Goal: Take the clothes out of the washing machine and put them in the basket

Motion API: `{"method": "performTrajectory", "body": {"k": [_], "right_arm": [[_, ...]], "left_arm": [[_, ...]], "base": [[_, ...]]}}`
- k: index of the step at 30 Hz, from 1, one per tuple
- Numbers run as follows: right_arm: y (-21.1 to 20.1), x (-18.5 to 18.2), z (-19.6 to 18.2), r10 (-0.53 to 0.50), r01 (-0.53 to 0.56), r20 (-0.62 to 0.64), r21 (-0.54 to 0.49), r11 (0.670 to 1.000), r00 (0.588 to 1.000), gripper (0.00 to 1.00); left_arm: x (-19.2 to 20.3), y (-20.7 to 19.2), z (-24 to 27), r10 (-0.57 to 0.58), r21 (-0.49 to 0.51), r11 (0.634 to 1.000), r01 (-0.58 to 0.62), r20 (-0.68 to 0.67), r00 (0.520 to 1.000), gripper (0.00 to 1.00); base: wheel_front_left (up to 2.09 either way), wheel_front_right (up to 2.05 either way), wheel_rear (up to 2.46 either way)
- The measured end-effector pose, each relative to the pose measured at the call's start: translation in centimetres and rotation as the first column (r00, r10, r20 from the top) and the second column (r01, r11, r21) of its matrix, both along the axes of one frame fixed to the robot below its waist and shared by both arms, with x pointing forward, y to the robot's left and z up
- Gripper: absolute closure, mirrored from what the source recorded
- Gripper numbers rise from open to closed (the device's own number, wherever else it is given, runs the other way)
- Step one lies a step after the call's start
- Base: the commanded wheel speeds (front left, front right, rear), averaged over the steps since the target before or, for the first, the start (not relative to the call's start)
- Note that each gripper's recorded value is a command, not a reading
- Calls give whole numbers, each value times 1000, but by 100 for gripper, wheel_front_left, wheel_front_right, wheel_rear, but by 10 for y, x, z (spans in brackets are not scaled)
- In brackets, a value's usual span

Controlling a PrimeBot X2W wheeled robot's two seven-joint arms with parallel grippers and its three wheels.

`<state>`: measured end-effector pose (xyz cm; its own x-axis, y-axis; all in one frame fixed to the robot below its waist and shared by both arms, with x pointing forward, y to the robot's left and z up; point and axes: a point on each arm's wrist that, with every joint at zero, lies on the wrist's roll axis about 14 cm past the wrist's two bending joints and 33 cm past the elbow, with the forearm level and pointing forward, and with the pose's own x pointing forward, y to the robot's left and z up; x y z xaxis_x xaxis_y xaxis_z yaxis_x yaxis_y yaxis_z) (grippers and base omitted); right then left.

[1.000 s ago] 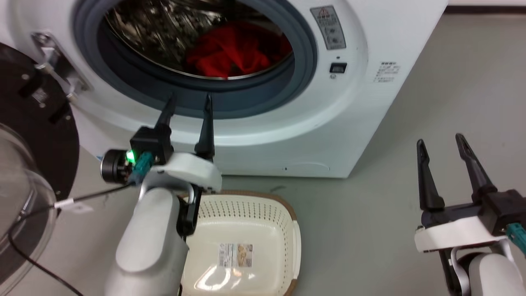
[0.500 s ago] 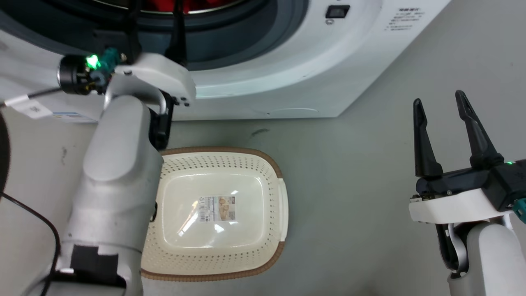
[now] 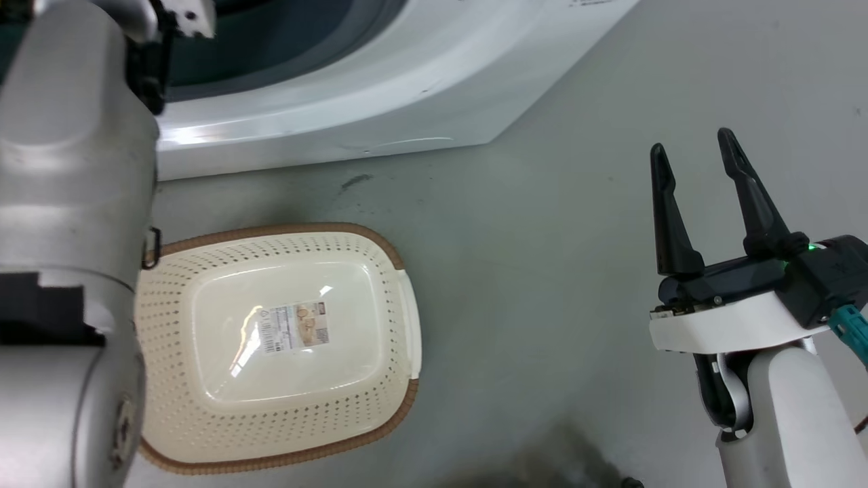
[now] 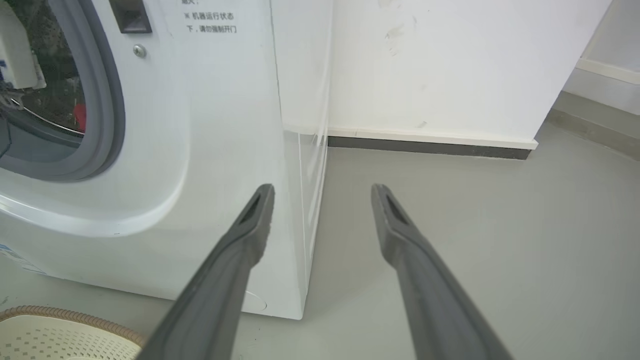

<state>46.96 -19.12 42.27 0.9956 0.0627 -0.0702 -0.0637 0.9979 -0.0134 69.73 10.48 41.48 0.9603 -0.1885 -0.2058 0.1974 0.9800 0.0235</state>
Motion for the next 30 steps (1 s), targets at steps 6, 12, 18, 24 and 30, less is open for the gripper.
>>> {"method": "performTrajectory", "body": {"k": [6,12,18,24,30], "right_arm": [[-14,-2,-8,-35,36,-23,8,999,999,0],[-17,-2,-17,-46,47,-46,19,999,998,0],[-23,-4,-20,-63,65,-59,30,997,996,0],[-30,-9,-23,-84,88,-77,41,995,993,0],[-33,-10,-24,-94,97,-81,42,994,992,0]], "left_arm": [[13,-5,-56,-13,11,1000,16,-281,960,0],[23,-12,-76,-22,50,998,44,-386,922,0],[34,-25,-83,-32,62,996,70,-478,878,0],[33,-31,-100,-18,66,996,67,-572,820,100],[35,-27,-103,4,69,997,43,-562,827,100]], "base": [[0,0,0],[0,0,0],[0,0,0],[0,0,0],[0,0,0]]}}
